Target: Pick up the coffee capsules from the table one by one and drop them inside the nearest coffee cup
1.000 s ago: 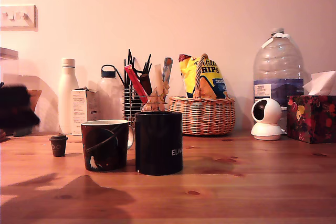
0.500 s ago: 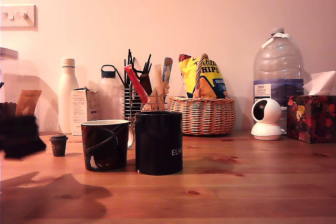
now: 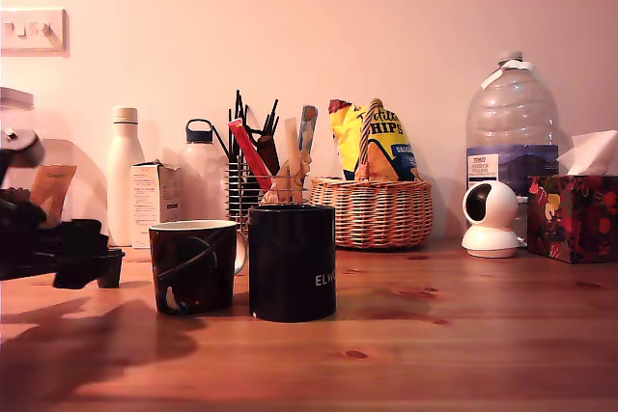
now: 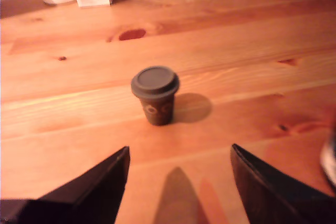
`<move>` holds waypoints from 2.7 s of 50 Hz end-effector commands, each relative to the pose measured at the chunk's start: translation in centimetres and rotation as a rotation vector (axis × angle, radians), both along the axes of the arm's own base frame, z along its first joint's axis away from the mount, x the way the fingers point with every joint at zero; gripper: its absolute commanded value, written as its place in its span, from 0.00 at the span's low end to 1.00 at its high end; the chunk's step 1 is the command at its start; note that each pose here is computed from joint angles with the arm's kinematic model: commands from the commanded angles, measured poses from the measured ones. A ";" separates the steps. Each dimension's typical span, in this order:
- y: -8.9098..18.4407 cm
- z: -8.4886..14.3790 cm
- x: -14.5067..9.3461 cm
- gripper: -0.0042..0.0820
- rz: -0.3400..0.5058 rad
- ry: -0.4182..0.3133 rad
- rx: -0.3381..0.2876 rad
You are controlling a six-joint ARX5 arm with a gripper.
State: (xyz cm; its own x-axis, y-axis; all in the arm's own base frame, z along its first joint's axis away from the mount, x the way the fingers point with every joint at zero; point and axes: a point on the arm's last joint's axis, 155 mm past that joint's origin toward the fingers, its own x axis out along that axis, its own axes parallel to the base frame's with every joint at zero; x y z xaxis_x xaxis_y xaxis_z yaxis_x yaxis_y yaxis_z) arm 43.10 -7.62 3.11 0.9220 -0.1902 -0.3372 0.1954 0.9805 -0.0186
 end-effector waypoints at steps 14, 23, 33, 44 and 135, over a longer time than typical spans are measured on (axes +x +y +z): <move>-0.3 -1.1 2.7 0.69 -0.029 0.016 0.020; -0.7 -1.2 4.0 0.69 -0.042 0.020 0.023; -0.5 -1.1 5.5 0.69 -0.038 0.034 0.026; -0.3 -2.3 5.8 0.69 -0.040 0.062 0.041; -4.3 8.5 1.7 0.17 -0.294 0.044 0.090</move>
